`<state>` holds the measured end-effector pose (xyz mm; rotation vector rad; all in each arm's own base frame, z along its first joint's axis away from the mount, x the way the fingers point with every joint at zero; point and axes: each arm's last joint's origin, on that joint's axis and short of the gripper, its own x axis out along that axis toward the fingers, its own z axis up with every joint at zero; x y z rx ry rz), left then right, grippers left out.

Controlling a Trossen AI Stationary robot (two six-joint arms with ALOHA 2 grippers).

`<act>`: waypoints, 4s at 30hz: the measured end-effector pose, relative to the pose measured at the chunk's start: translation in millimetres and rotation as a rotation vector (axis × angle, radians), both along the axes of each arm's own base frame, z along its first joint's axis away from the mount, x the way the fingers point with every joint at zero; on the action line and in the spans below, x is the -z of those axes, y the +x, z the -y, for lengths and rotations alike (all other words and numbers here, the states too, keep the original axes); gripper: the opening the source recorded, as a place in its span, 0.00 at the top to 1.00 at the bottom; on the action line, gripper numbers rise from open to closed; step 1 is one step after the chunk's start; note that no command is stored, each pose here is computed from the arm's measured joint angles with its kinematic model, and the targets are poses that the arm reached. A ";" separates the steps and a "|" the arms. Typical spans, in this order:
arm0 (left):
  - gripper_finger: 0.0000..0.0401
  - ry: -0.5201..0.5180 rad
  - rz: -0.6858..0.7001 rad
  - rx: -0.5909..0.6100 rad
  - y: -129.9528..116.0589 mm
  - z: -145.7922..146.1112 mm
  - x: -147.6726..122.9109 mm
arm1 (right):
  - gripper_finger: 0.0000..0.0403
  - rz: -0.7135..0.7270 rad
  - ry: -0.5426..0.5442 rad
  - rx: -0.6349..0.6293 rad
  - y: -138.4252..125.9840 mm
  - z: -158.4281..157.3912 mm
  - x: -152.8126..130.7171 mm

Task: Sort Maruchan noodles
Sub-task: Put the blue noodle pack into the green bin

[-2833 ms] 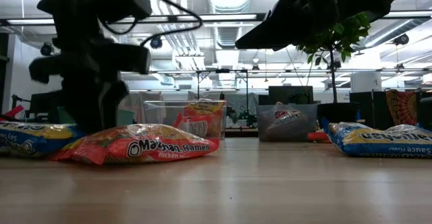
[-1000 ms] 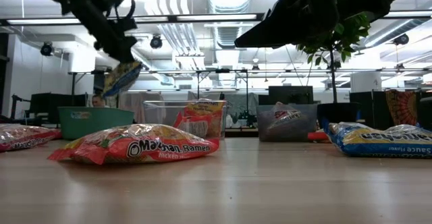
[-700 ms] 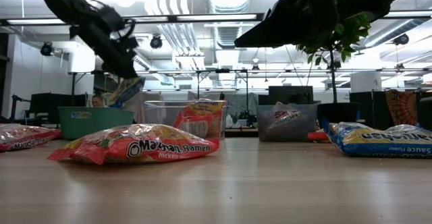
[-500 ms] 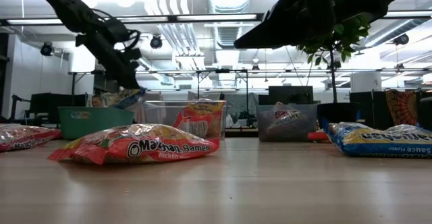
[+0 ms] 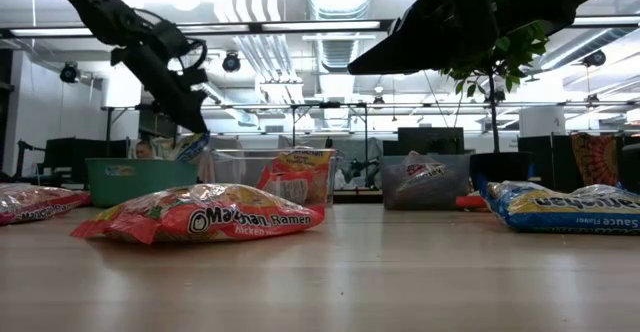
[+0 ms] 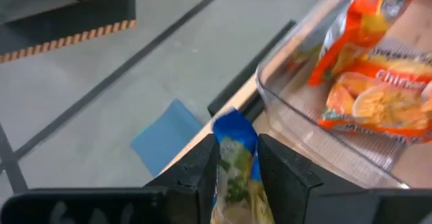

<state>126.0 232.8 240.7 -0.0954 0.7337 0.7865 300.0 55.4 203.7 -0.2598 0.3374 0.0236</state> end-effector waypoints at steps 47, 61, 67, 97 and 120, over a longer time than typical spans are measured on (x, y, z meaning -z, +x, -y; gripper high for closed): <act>0.88 -0.124 0.033 -0.309 3.3 13.8 23.2 | 0.85 -0.003 0.022 0.028 0.4 6.1 1.2; 0.88 -0.212 0.339 0.102 28.6 122.6 7.8 | 0.85 0.002 0.138 0.077 14.7 6.3 -25.4; 0.88 -0.227 0.460 0.360 39.9 173.2 12.8 | 0.85 -0.222 0.189 0.139 18.6 6.8 -43.4; 0.88 -0.238 0.506 0.638 71.0 231.8 8.8 | 0.85 -1.329 0.734 0.423 -61.2 -7.4 42.9; 0.88 -0.417 0.470 0.514 97.3 231.7 39.3 | 0.85 -0.440 0.298 0.039 40.9 -13.9 -16.5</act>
